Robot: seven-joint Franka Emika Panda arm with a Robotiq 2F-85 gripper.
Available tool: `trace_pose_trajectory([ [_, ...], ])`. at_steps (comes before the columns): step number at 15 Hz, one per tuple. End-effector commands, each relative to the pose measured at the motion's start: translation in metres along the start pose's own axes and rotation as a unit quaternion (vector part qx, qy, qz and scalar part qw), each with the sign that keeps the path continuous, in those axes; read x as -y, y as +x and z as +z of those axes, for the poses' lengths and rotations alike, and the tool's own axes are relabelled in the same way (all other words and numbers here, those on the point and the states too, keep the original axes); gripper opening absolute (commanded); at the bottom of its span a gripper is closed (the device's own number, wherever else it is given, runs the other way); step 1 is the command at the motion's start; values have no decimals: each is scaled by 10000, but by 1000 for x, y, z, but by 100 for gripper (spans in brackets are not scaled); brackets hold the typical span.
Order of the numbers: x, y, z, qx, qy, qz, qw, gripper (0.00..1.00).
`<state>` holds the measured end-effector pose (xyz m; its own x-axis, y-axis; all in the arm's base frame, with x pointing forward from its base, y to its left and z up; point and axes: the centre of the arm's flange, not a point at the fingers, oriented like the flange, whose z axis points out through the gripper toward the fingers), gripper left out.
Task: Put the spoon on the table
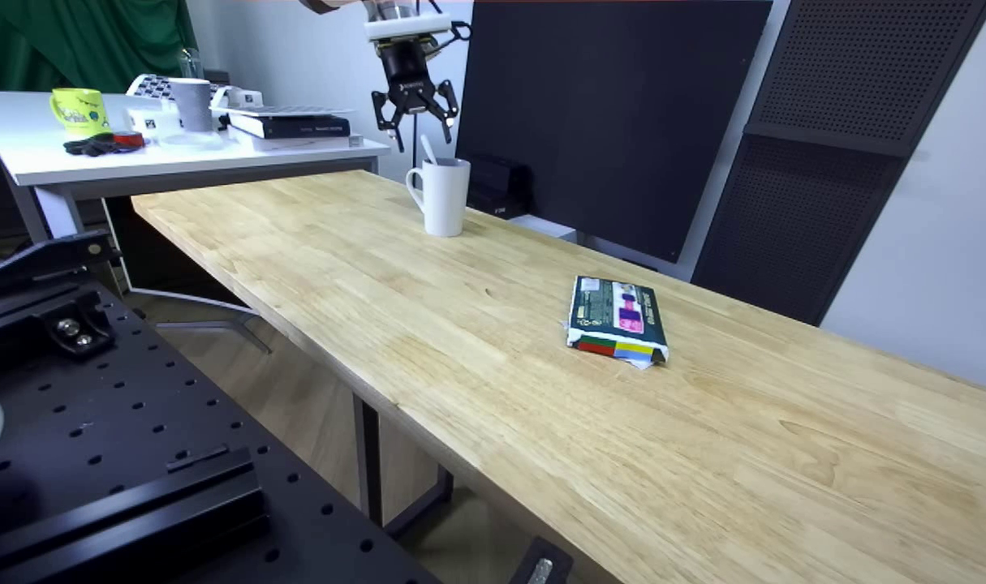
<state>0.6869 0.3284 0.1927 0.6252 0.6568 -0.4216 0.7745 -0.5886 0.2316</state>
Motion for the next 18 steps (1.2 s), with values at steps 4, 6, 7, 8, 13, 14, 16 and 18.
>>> trace_pose_trajectory([
  [4,-10,18,-8,-74,-113,55,9999,39],
  [6,-10,17,-9,-32,-88,50,9999,69],
  [7,-10,17,-10,-29,-84,43,10000,71],
  [8,-10,17,-10,-20,-85,53,9999,71],
  [13,-10,15,-10,22,-86,37,10000,31],
  [14,-10,15,-10,31,-79,34,10000,24],
  [16,-11,14,-11,52,-73,40,10000,9],
  [18,-11,13,-11,84,-66,56,9999,0],
])
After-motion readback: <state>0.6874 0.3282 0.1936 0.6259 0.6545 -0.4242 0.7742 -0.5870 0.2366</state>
